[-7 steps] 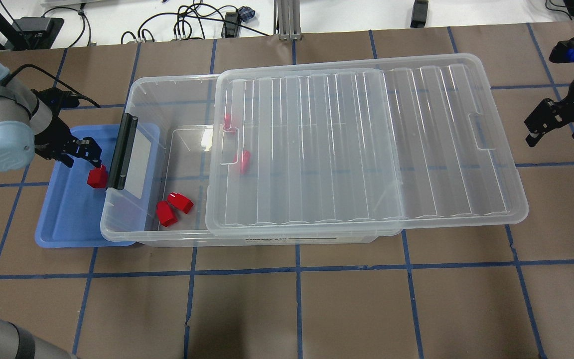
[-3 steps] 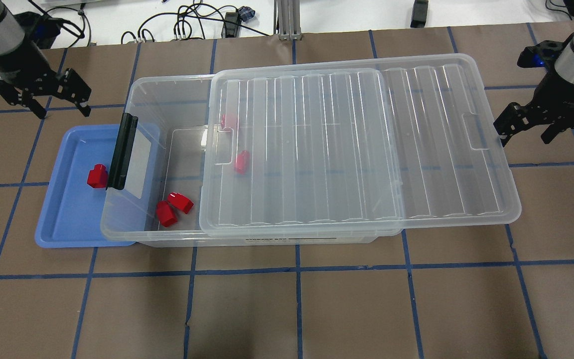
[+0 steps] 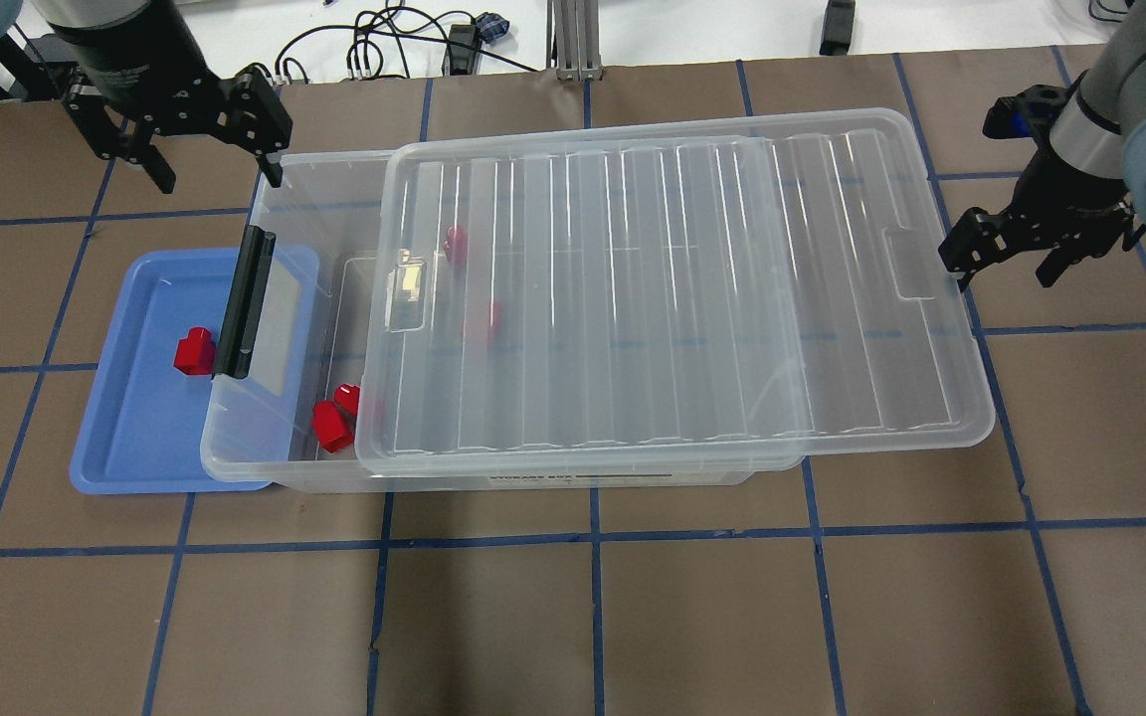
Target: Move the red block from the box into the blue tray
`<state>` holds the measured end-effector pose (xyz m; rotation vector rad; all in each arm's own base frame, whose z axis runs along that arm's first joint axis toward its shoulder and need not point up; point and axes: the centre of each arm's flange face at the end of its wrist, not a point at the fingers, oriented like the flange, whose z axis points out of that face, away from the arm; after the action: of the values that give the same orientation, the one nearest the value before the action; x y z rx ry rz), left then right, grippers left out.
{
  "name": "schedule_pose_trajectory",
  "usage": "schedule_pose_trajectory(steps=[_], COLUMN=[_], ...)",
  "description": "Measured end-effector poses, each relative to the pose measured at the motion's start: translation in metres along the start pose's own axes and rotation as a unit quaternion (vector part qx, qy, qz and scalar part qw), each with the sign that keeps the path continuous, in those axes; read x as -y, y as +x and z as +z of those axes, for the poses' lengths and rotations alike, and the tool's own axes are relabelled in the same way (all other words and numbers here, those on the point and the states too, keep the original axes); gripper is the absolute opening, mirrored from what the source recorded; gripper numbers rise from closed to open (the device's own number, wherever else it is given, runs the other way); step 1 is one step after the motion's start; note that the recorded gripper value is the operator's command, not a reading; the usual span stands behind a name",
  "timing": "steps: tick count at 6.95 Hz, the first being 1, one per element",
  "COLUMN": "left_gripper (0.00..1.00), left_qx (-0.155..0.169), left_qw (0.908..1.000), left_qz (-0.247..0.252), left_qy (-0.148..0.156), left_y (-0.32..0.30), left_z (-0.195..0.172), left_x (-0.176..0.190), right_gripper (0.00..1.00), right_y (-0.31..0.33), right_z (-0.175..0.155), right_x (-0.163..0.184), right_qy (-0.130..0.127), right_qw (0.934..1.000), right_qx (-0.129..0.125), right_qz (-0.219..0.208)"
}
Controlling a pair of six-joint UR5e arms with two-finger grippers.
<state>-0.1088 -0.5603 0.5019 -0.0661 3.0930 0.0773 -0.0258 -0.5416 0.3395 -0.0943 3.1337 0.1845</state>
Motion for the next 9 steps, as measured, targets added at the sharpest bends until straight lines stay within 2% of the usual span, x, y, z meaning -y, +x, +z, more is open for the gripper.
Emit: schedule_pose_trajectory(steps=[1,3,6,7,9], left_gripper=[1.0,1.0,1.0,1.0,1.0], left_qx=[0.0,-0.001,-0.004,-0.007,-0.009], left_qw=[1.0,0.9999,0.9983,0.9982,0.9981], left_qz=[0.004,0.007,0.002,0.003,0.007], left_qy=[0.008,0.009,0.057,0.059,0.06], left_y=[0.027,0.039,0.029,0.028,0.024], left_z=[-0.011,-0.006,-0.025,-0.025,-0.024], left_x=[-0.023,-0.06,-0.086,-0.089,-0.083], right_gripper=[1.0,1.0,1.0,1.0,1.0], right_y=[-0.026,-0.086,-0.126,-0.125,-0.128], right_z=[-0.002,-0.008,-0.017,-0.03,-0.105], right_x=[0.003,0.006,0.007,0.009,-0.003], right_qy=[0.006,0.028,0.049,0.058,0.08], right_qw=[1.0,0.9995,0.9984,0.9977,0.9959], right_qx=[-0.004,-0.014,-0.024,-0.031,-0.038], right_qz=[0.006,-0.001,-0.016,-0.019,-0.018])
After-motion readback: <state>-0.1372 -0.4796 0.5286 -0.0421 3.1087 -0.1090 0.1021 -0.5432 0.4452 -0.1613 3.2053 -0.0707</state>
